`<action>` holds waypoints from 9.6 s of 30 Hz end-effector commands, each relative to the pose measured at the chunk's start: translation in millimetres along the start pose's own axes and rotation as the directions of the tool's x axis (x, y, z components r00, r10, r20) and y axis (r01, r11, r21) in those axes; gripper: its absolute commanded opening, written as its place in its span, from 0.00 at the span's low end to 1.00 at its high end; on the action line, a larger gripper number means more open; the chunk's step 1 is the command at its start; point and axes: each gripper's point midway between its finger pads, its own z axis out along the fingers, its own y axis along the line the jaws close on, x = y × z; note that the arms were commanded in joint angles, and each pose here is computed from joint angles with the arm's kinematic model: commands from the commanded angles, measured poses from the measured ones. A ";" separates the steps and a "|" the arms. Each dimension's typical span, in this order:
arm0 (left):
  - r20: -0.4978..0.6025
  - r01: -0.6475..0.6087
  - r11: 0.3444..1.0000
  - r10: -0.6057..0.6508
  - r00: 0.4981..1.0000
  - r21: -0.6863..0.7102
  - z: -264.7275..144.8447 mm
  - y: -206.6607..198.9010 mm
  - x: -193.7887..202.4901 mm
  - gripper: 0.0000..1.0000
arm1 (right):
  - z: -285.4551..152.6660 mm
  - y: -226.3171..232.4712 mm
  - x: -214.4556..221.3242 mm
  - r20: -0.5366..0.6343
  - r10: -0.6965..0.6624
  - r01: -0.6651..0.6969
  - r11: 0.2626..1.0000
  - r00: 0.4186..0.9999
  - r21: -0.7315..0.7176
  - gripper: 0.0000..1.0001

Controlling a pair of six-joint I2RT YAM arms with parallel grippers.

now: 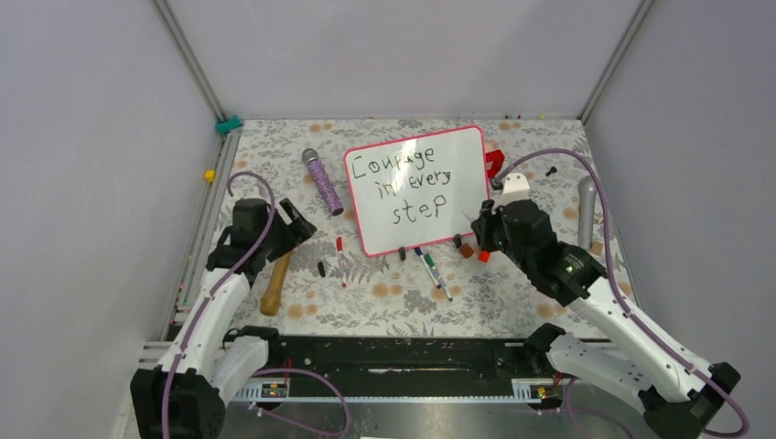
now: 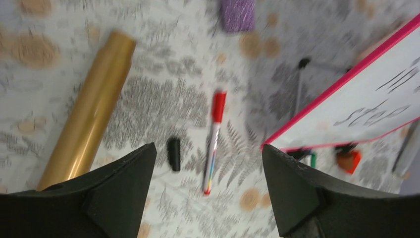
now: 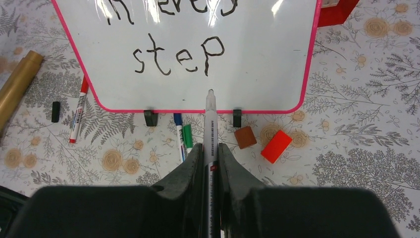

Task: Write a sentence on the whiteboard
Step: Close the whiteboard marker at the center of the board, then place the whiteboard marker at the center of the board.

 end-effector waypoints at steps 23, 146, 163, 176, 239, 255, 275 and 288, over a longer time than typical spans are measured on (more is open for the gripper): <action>-0.294 -0.172 0.935 0.078 0.953 -0.310 35.8 28.1 75.9 0.44 | -15.0 36.0 -7.3 0.005 0.035 -0.033 0.977 0.999 -0.212 0.00; -0.373 0.632 0.773 -0.571 0.731 0.057 -18.7 -95.4 18.9 0.00 | 38.6 244.6 -3.3 0.295 -0.206 0.321 0.846 0.933 -0.425 0.00; -0.387 0.636 0.769 -0.570 0.725 0.058 -14.8 -97.2 19.9 0.00 | 43.0 250.3 2.0 0.285 -0.206 0.318 0.841 0.936 -0.438 0.00; -0.401 0.641 0.766 -0.573 0.715 0.048 -11.3 -95.0 25.4 0.00 | 47.9 252.9 2.2 0.282 -0.215 0.324 0.843 0.935 -0.429 0.00; -0.209 0.492 0.871 -0.480 0.852 0.004 -7.8 -24.8 82.5 0.85 | 9.8 164.4 129.5 -0.615 -0.594 0.499 0.795 0.520 -0.346 0.00; 0.067 0.146 0.988 -0.149 0.987 0.041 -19.8 -11.9 24.0 0.86 | 34.6 170.8 143.1 -0.548 -0.500 0.386 0.866 0.671 -0.317 0.00; 0.177 -0.207 0.905 0.150 0.973 0.372 -37.4 -53.5 28.3 0.97 | 83.5 217.0 116.6 -0.401 0.134 -0.344 0.787 0.906 -0.513 0.30; 0.176 -0.214 0.898 0.156 0.972 0.384 -33.9 -52.0 33.3 0.99 | 69.1 134.1 101.2 -0.249 0.052 -0.135 0.936 0.967 -0.325 0.84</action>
